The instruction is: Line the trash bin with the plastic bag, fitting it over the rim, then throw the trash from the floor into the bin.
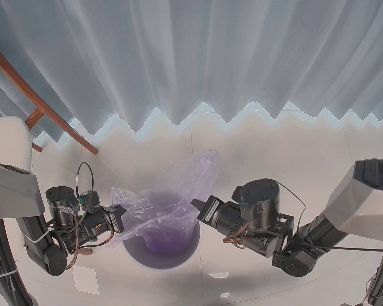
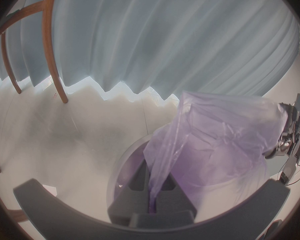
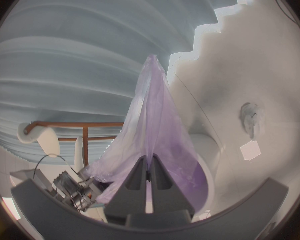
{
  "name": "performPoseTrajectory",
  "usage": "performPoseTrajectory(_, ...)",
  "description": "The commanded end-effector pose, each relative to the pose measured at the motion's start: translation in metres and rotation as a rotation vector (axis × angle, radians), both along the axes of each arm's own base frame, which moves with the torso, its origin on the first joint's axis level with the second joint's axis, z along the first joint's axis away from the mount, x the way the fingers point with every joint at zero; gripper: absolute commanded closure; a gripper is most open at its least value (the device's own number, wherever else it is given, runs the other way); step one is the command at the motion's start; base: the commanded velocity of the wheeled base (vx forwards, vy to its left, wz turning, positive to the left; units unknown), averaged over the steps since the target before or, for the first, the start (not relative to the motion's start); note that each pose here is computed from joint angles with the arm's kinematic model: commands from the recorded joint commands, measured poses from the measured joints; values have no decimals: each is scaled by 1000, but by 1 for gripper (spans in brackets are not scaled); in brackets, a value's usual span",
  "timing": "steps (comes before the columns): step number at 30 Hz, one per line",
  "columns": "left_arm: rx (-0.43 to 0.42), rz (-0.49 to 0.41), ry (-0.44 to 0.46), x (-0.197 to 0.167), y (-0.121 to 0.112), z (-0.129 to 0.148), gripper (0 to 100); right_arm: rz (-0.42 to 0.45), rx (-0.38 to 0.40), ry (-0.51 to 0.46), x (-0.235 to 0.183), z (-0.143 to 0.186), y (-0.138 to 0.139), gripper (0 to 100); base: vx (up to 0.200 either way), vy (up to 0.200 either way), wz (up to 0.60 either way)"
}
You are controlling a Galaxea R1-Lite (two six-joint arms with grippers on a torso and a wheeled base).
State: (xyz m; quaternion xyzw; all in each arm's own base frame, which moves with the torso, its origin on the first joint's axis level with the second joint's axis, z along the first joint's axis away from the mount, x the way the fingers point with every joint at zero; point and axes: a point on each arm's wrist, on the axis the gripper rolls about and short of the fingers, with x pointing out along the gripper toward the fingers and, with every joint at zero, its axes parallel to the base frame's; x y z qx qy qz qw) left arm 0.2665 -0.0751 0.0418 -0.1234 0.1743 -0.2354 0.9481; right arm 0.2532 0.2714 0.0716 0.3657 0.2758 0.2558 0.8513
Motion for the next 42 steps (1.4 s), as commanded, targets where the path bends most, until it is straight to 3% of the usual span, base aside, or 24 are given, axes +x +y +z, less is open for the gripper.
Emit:
performPoseTrajectory(1, -18, 25, -16, 1, 5, 6, 100, 29, -75, -31, -22, -7, -21, 100, 0, 0, 0)
performPoseTrajectory(11, -4, 76, 48, -7, 21, 26, 100, 61, -224, -86, -39, -63, -48, 100, 0, 0, 0)
performPoseTrajectory(17, 5, 81, 82, -17, 23, 37, 100, 22, -216, -154, -19, -73, -50, 100, 0, 0, 0)
performPoseTrajectory(21, 11, 76, 93, -29, 24, 44, 100, -10, -170, -201, 1, -66, -45, 100, 0, 0, 0)
performPoseTrajectory(30, 107, 157, 196, -35, 18, 28, 100, -52, -122, -248, 47, -47, -32, 100, 0, 0, 0)
performPoseTrajectory(42, 125, 136, 220, -34, 12, 19, 100, -104, -142, -219, 99, -43, -24, 100, 0, 0, 0)
